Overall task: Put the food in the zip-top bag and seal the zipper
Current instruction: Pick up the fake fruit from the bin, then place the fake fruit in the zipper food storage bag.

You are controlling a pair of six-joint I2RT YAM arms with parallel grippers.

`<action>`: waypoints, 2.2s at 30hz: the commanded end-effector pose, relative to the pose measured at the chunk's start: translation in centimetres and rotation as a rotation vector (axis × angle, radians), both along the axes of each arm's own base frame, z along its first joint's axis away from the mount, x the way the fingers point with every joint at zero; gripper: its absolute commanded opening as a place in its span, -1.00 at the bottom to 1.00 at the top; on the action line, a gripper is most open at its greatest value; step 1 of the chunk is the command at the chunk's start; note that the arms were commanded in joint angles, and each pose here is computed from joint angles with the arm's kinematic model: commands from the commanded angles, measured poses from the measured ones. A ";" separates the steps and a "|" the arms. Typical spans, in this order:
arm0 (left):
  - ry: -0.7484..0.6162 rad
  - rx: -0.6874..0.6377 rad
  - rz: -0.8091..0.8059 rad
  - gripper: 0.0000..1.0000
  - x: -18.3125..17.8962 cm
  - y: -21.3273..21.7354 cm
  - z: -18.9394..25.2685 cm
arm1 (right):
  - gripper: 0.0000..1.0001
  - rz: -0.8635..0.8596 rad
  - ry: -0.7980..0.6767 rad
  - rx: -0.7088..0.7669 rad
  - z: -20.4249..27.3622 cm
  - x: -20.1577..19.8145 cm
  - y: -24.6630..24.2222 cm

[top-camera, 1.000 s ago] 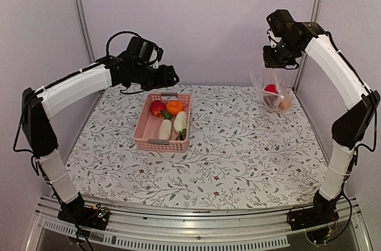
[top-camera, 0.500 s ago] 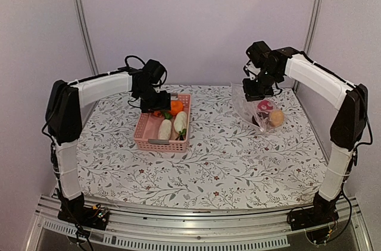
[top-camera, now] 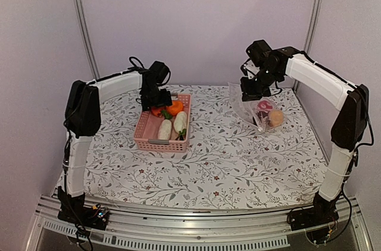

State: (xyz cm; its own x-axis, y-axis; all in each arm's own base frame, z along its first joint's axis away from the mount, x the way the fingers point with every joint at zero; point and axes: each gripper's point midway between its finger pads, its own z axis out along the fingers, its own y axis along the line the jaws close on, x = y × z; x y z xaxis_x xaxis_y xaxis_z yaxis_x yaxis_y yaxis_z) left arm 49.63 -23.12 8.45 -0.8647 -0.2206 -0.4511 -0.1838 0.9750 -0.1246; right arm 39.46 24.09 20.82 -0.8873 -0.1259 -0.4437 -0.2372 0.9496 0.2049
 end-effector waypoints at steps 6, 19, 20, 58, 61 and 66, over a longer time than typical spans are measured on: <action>-0.027 0.020 0.093 0.67 2.6 2.0 -1.5 | -1.00 0.032 -0.005 0.037 1.7 -1.2 0.5; -0.001 0.031 0.096 0.35 4.6 3.4 -3.9 | -1.00 0.024 -0.008 0.041 1.7 -1.2 0.4; -0.003 0.028 0.091 0.30 4.6 3.4 -3.7 | -1.00 0.023 -0.009 0.039 1.6 -1.1 0.4; -0.387 -0.817 -0.940 -0.14 -13.5 -19.7 24.2 | -1.00 0.073 -0.019 0.219 4.5 -1.5 4.2; -0.375 -0.825 -0.970 -0.14 -14.0 -21.0 23.8 | -1.00 0.084 -0.009 0.253 4.8 -1.2 5.1; -0.345 -0.780 -0.911 -0.19 -12.9 -21.6 21.6 | -1.00 0.090 -0.024 0.298 6.4 -0.8 5.8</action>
State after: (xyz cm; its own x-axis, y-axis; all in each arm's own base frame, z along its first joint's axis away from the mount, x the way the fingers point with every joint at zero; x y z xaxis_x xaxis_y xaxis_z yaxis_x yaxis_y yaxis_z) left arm 36.04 -43.72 31.59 -0.7042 0.0753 -0.7060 0.6805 0.3556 -0.6407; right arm 38.45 28.63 26.03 -0.8693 -0.0791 -0.4879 -0.3119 0.8536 0.4173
